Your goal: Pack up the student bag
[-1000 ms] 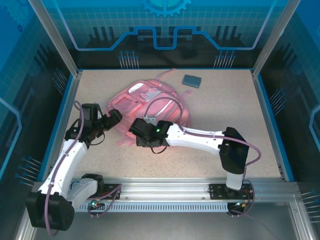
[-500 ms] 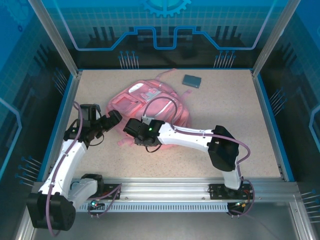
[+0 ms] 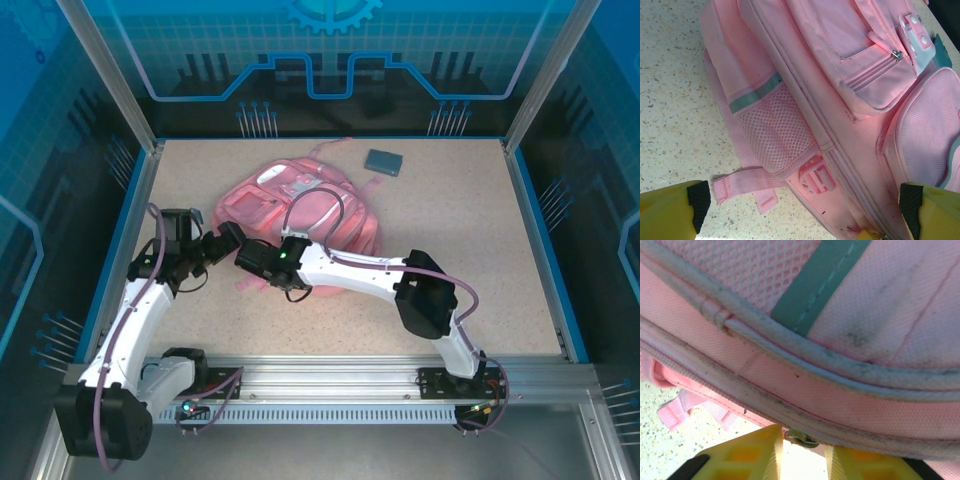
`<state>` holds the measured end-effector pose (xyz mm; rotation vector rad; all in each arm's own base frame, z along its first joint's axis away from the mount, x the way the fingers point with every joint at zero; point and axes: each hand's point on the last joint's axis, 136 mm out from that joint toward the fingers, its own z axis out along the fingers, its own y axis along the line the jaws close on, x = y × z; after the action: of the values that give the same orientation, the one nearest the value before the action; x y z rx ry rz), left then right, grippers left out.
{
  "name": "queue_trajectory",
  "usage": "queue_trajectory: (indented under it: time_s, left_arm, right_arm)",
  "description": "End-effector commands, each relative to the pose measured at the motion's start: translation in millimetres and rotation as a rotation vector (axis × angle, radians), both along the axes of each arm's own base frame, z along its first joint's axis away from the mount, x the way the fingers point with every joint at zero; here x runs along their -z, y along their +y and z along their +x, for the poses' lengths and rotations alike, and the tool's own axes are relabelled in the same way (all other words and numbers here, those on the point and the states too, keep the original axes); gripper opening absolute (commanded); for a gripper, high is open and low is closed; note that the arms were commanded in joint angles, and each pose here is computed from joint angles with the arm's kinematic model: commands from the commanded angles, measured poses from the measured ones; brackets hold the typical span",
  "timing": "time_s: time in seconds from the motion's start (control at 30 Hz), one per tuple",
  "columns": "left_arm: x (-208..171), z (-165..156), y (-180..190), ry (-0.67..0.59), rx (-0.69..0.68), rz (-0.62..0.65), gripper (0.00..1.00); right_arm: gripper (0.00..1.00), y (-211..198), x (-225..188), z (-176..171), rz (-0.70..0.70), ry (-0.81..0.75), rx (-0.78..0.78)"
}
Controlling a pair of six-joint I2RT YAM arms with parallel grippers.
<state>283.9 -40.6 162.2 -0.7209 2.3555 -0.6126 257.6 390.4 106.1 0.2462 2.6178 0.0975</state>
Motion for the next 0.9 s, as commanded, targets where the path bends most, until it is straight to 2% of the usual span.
queue_trajectory:
  time_s: [0.0,0.1,0.3,0.53,0.7,0.87]
  left_arm:
    - [7,-3,0,0.013,0.020,-0.013,0.99]
    - [7,-2,0,0.010,0.016,-0.023,0.99]
    - [9,-3,0,0.010,0.013,-0.042,0.99]
    - [8,-1,-3,0.006,0.023,-0.078,0.99]
    - [8,0,-13,0.001,0.056,-0.143,0.97]
    - [6,11,-37,-0.018,0.094,-0.334,0.86]
  right_arm:
    - [0.33,-12,-4,9,-0.060,-0.069,0.072]
    - [0.32,-16,-4,11,-0.075,-0.079,0.108]
    - [0.15,-19,-4,10,-0.098,-0.084,0.131]
    - [0.04,-19,-13,4,-0.115,-0.094,0.096]
    - [0.01,-4,-20,0,-0.083,-0.079,-0.042]
    - [0.00,11,-26,-6,-0.046,-0.043,-0.212]
